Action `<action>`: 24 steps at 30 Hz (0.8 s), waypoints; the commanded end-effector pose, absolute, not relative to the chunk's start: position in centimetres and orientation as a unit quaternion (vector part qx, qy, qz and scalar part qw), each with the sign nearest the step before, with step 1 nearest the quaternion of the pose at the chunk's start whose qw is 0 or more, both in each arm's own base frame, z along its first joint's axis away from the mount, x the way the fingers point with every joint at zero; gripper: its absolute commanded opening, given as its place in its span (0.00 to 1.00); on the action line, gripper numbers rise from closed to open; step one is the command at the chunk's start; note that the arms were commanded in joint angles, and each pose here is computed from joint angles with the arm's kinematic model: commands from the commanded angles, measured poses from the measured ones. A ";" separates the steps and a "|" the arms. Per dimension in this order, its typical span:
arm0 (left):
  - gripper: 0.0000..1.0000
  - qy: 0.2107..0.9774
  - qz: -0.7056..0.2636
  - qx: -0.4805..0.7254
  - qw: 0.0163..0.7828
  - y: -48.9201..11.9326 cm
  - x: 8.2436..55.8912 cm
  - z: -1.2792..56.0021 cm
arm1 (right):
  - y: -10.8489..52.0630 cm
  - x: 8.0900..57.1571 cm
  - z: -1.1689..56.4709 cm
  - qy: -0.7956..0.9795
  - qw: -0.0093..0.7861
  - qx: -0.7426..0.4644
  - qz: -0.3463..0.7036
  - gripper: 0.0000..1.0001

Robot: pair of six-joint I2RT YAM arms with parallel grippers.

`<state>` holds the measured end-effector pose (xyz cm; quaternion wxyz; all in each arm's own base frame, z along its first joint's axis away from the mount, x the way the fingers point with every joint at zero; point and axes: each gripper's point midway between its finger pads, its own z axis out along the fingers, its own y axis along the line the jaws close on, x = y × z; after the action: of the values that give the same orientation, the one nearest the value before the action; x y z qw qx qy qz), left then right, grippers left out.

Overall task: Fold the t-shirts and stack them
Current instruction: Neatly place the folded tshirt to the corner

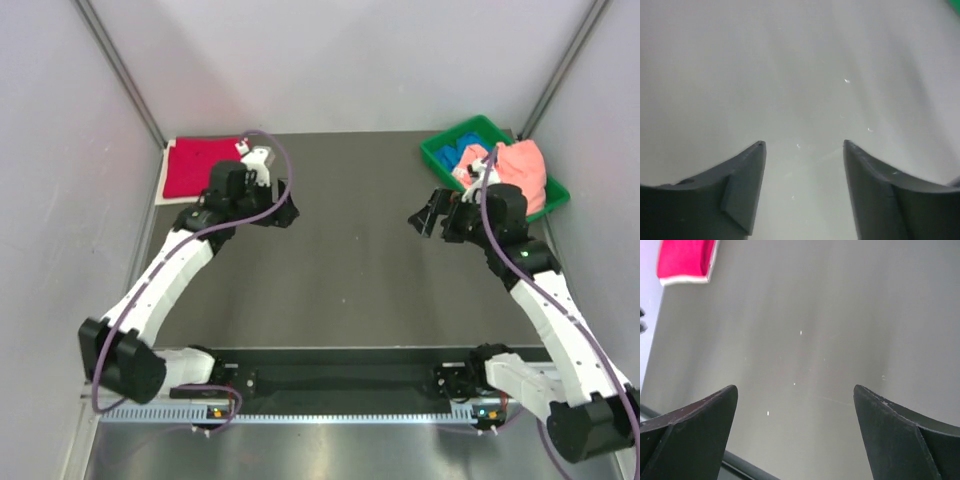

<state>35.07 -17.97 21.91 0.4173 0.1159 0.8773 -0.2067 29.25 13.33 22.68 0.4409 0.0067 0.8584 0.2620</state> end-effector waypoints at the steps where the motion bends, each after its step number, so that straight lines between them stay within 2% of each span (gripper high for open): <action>1: 0.83 0.830 -0.272 0.125 0.472 -18.3 32.1 27.2 | 11.7 27.5 26.0 0.848 0.472 0.025 0.238 1.00; 3: 0.87 0.821 -0.267 0.122 0.489 -17.3 30.4 28.3 | 11.2 26.4 26.7 0.845 0.479 0.032 0.235 1.00; 6: 0.89 0.815 -0.267 0.119 0.501 -16.3 28.2 29.0 | 10.7 25.6 27.1 0.844 0.481 0.045 0.232 1.00; 8: 0.99 0.809 -0.270 0.120 0.508 -15.8 26.6 29.2 | 10.5 25.2 27.0 0.845 0.480 0.048 0.230 1.00; 14: 0.99 0.806 -0.282 0.110 0.508 -15.3 24.5 28.6 | 9.5 24.4 28.6 0.822 0.519 0.061 0.226 1.00; 24: 0.99 0.798 -0.279 0.103 0.524 -14.7 23.9 30.3 | 9.2 24.0 29.9 0.809 0.541 0.059 0.225 1.00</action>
<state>24.27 -14.76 28.46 0.5068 0.1060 0.8118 -0.2699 23.93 9.37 28.11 0.5167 0.0572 0.8243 0.2241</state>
